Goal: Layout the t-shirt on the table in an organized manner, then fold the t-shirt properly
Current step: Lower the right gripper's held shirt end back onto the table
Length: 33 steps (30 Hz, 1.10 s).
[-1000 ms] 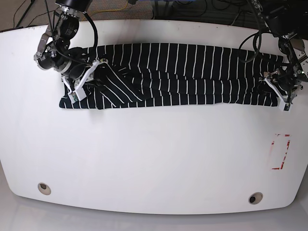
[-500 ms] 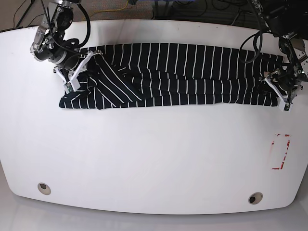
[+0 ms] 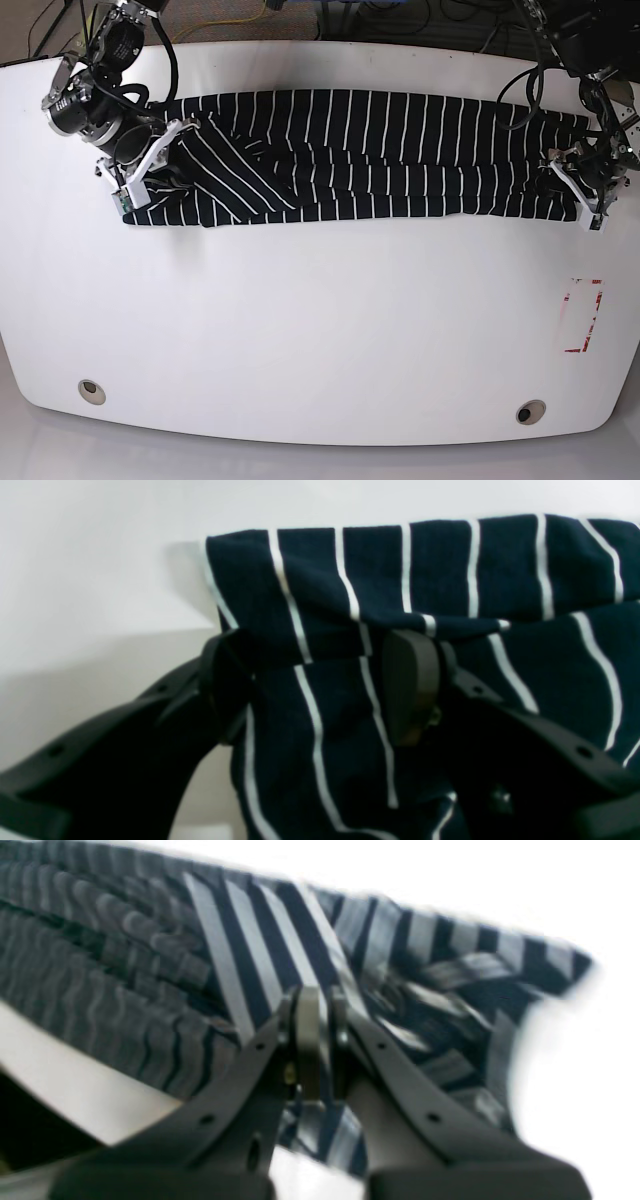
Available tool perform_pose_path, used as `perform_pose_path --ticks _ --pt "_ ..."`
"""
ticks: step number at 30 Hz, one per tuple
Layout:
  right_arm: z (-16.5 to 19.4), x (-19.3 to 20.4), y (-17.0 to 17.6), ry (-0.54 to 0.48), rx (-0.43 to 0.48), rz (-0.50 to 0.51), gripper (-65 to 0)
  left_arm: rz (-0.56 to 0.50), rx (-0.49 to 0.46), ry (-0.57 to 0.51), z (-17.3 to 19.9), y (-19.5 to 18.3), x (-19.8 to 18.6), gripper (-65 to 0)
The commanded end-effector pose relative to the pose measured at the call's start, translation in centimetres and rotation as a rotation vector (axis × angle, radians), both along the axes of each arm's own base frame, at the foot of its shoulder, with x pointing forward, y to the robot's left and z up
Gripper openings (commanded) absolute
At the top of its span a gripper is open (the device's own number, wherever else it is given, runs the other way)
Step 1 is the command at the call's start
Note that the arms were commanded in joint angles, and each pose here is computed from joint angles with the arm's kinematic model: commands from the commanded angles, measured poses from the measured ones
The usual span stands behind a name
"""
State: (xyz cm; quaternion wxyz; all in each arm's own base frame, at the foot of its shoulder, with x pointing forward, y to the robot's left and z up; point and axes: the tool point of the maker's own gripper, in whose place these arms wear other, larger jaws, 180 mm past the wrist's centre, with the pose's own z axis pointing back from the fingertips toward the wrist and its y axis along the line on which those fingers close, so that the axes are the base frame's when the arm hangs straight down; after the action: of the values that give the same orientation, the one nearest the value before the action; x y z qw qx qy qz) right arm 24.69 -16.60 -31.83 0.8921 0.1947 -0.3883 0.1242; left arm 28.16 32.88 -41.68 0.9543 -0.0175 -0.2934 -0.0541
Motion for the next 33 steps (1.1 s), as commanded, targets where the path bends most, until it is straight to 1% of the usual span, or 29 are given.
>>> perform_pose_path --ticks 1,4,7,14,15,20,23,25,28,33 --pt "0.8 0.6 1.2 -0.041 0.056 -0.002 -62.6 -0.003 0.028 0.037 -0.1 0.7 -0.5 -26.7" --pt "1.0 1.0 2.0 -0.052 0.087 -0.005 -62.5 -0.004 0.028 0.037 -0.1 0.6 -0.5 -26.7" --pt "0.0 1.2 3.4 -0.022 0.098 0.021 -62.5 -0.004 0.028 0.037 -0.1 0.6 -0.5 -26.7" --pt "-1.2 1.3 4.3 -0.002 0.025 0.051 -62.5 -0.007 0.030 0.034 0.0 0.6 -0.4 -26.7" --pt "-1.5 1.3 4.4 0.001 0.001 0.054 -62.5 -0.007 0.030 0.034 0.0 0.6 -0.4 -26.7" --pt "-2.9 0.9 3.3 0.022 -0.107 0.031 -62.5 -0.002 0.026 0.038 -0.1 0.6 -0.5 -26.7" --pt "-3.5 1.0 2.6 0.021 -0.139 0.011 -62.5 -0.002 0.026 0.038 -0.1 0.6 -0.5 -26.7" --pt "-4.4 0.6 2.1 0.046 -0.159 0.006 -62.5 -0.003 0.026 0.038 -0.1 0.6 -0.5 -26.7" --pt "-6.0 0.3 1.4 0.090 -0.159 -0.002 -62.5 -0.004 0.027 0.041 -0.2 0.6 -0.5 -26.7" --pt "-9.0 -0.4 0.3 0.149 -0.125 -0.017 -62.5 0.005 0.004 0.074 -1.4 0.5 -1.2 -26.7"
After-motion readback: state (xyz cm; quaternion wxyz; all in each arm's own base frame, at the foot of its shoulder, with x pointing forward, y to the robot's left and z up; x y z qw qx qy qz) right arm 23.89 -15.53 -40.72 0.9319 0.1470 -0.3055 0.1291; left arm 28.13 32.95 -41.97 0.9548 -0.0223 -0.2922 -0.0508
